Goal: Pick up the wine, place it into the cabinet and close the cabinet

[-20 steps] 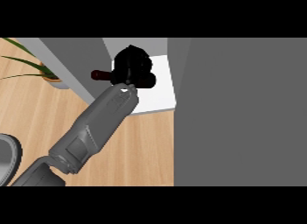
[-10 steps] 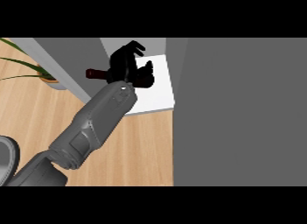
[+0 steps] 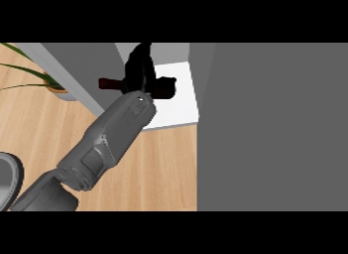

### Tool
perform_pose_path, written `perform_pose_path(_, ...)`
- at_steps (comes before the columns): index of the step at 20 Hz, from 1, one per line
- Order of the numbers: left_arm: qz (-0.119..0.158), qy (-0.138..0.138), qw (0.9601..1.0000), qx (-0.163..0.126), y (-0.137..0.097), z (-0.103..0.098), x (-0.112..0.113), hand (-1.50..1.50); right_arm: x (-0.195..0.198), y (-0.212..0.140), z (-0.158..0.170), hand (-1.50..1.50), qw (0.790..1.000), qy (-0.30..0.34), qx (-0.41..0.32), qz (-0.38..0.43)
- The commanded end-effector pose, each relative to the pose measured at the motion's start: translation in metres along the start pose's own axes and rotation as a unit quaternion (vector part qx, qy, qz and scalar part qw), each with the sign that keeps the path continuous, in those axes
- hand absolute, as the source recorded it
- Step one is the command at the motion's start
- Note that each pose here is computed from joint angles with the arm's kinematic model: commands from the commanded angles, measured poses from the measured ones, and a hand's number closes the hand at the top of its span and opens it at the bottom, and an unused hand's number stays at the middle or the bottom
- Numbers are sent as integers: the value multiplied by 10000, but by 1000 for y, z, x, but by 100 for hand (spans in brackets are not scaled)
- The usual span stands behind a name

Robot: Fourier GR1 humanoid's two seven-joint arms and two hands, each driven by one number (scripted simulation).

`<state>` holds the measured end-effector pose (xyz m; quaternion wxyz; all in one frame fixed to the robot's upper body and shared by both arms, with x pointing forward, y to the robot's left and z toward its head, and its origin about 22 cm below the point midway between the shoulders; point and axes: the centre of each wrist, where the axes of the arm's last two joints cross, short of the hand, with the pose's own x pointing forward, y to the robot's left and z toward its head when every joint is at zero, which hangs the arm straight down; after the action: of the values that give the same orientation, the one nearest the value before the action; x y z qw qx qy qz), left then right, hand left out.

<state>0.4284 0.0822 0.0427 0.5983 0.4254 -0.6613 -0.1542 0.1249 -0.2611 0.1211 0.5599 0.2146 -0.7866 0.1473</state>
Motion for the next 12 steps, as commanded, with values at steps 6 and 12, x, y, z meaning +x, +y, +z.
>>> perform_pose_path(6,812,112,9966,-111,-10,21,-16,-150,13,4,-6,-150,9997,-160,140,-124)
perform_pose_path(12,1440,-63,9895,57,-11,30,-30,-150,26,11,7,-150,9998,-61,87,-169)
